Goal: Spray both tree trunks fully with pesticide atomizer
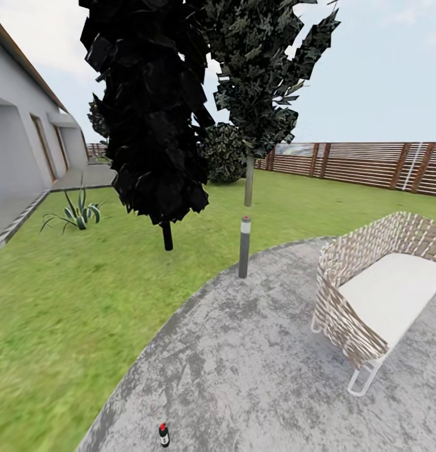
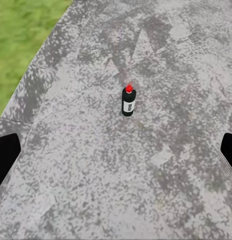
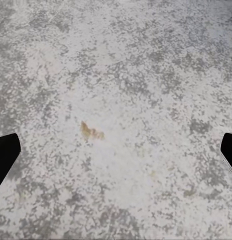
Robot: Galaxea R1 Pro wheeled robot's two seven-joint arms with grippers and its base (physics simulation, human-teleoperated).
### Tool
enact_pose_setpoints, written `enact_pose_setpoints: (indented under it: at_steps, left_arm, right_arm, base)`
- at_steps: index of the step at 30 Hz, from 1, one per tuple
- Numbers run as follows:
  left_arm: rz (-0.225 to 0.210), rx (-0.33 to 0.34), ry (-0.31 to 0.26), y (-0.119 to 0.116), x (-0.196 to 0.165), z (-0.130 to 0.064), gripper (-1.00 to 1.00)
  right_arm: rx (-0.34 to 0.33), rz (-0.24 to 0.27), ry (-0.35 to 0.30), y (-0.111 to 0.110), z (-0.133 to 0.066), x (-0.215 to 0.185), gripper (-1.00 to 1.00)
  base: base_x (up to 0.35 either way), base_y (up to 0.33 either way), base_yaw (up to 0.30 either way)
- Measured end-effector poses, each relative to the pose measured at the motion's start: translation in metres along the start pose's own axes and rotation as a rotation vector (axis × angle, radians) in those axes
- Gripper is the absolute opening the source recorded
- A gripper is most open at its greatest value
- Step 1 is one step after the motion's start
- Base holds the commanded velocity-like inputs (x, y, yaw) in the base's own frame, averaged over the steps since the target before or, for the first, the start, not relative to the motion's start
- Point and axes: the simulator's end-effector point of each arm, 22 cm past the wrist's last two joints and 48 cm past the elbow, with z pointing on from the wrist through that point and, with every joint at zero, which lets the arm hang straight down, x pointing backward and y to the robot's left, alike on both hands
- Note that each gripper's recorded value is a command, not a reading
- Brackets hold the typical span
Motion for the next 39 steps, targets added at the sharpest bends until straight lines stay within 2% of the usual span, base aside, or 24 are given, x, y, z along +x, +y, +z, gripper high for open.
enact_pose_setpoints:
  at_steps: [5, 11, 21, 39]
  left_arm:
    - [-0.001, -0.001, -0.001, 0.0008, 0.0001, -0.0001, 1.00]
    - [-0.001, 0.000, -0.001, 0.0001, -0.0003, 0.0000, 1.00]
    - [-0.002, 0.004, -0.002, -0.0010, -0.0003, 0.0000, 1.00]
    - [-0.002, 0.016, -0.003, -0.0045, -0.0006, -0.0001, 1.00]
  right_arm:
    - [0.000, 0.000, -0.001, 0.0000, 0.0001, -0.0005, 1.00]
    - [0.000, 0.000, -0.001, 0.0000, 0.0001, -0.0007, 1.00]
    - [0.001, 0.002, -0.002, -0.0003, 0.0001, -0.0007, 1.00]
    - [0.002, 0.003, 0.000, -0.0006, 0.0000, 0.0000, 1.00]
  base:
    - [0.245, -0.036, 0.000]
    - [0.045, 0.012, -0.004]
    - [0.002, 0.020, -0.222]
    - [-0.012, 0.275, -0.266]
